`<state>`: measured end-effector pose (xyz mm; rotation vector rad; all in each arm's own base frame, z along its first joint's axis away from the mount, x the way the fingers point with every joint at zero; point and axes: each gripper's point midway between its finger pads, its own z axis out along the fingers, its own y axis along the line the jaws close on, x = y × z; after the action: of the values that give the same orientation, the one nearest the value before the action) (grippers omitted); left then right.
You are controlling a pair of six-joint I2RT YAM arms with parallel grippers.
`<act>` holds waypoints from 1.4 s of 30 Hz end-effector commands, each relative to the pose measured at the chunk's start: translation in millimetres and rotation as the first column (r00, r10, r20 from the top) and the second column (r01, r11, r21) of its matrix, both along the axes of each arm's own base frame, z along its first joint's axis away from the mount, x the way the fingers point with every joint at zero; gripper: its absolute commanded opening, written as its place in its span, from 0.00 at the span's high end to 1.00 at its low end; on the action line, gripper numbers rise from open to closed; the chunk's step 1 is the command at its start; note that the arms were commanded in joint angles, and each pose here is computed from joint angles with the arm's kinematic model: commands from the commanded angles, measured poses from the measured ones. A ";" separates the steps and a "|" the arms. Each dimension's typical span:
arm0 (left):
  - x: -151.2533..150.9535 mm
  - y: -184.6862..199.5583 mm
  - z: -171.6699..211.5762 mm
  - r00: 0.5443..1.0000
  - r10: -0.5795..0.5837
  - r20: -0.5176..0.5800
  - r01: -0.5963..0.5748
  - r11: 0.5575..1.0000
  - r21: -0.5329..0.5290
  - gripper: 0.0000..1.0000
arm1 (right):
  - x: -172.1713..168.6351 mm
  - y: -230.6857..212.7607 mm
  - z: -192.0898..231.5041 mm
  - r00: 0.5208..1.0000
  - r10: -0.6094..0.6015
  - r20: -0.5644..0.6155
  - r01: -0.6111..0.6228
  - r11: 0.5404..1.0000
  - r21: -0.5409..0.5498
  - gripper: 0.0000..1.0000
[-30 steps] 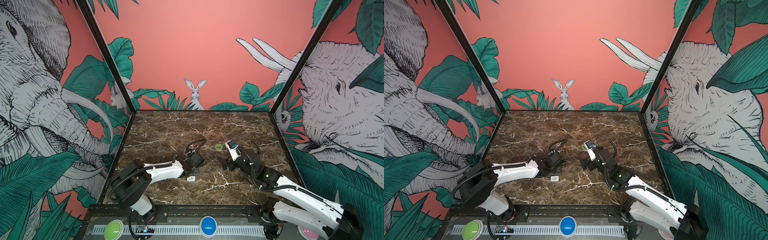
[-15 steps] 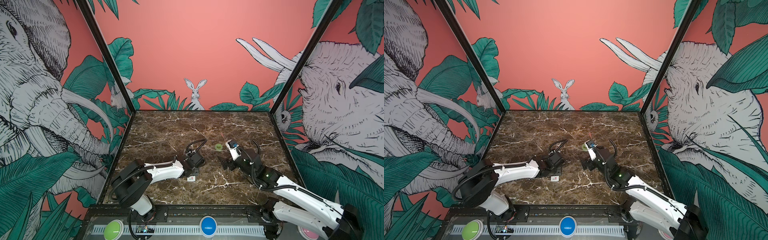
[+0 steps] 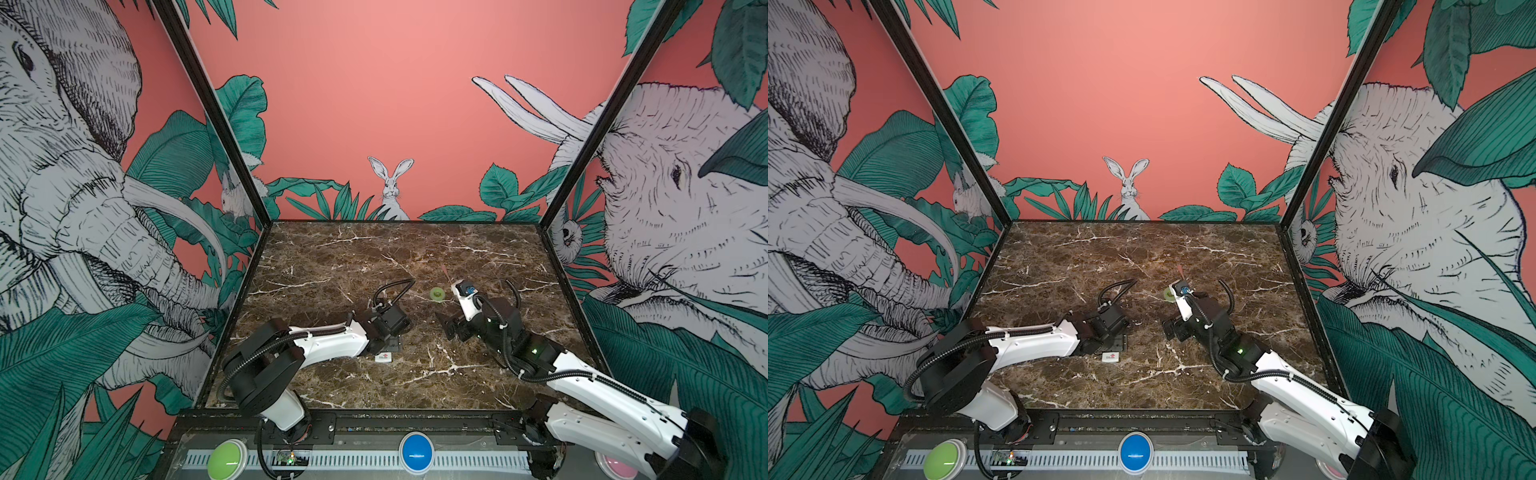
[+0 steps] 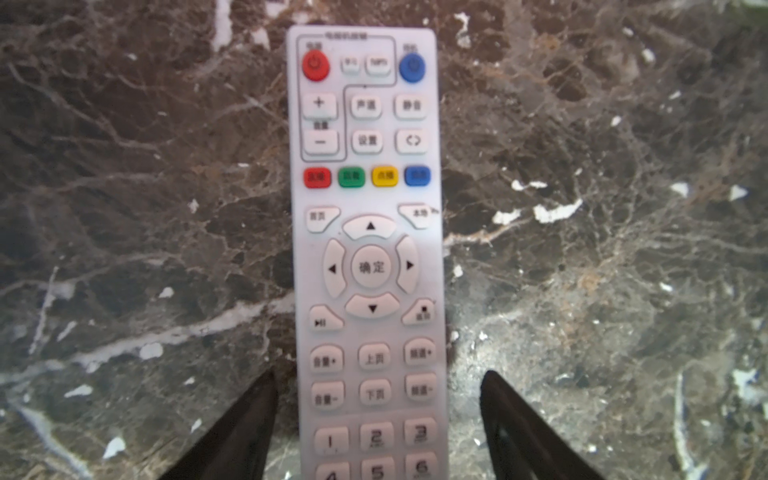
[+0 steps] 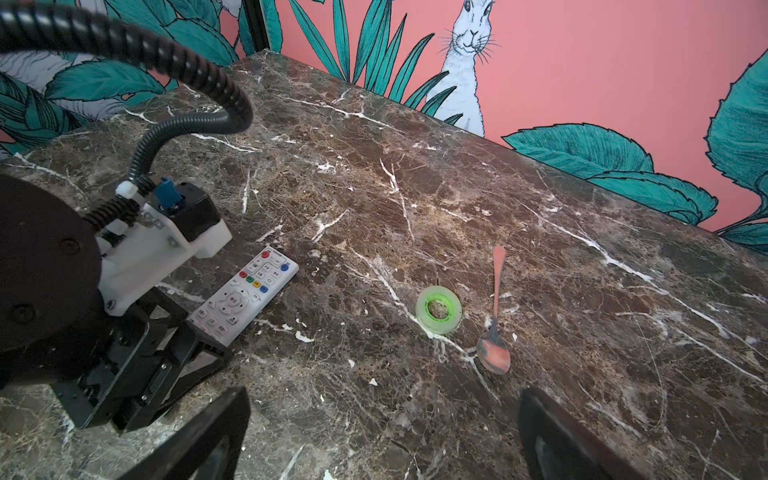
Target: Load the batteries into the remote control
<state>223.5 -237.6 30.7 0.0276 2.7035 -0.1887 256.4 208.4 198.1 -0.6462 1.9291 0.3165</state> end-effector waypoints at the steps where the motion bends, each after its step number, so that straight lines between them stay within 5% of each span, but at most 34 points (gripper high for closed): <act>1: 2.6 5.6 19.4 0.998 -0.004 0.059 0.004 1.000 -0.003 0.17 | 2.3 -9.9 4.9 0.999 -0.036 0.021 0.037 0.999 -0.021 0.01; 12: 16.4 48.5 82.2 0.958 -0.039 0.285 0.041 0.999 0.001 0.01 | 12.8 -65.7 -12.0 0.967 -0.254 0.026 0.256 0.962 -0.093 0.01; 18: 38.5 125.8 108.8 0.912 0.056 0.406 -0.107 0.989 0.104 0.01 | 18.1 -110.0 -17.2 0.901 -0.420 0.106 0.428 0.901 -0.068 0.01; 21: 45.6 175.8 128.1 0.845 0.147 0.514 -0.294 0.931 0.218 0.00 | 24.3 -134.9 -24.1 0.847 -0.505 0.164 0.522 0.849 -0.084 0.01; 28: 59.9 209.2 154.6 0.715 -0.020 0.699 -0.413 0.794 0.446 0.01 | 40.2 -196.2 -22.8 0.648 -0.702 0.294 0.752 0.651 -0.104 0.01; 33: 81.8 215.7 154.3 0.699 -0.032 0.715 -0.435 0.774 0.461 0.01 | 53.5 -199.8 -33.0 0.651 -0.653 0.386 0.739 0.662 -0.126 0.01; 42: 116.4 256.6 118.1 0.644 0.081 0.761 -0.477 0.820 0.316 0.00 | 87.7 -206.0 -47.3 0.605 -0.673 0.425 0.761 0.646 -0.062 0.01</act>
<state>323.1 20.0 140.7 -0.1375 1.9231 0.6344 332.3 1.0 116.3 -0.0856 1.8732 -0.6035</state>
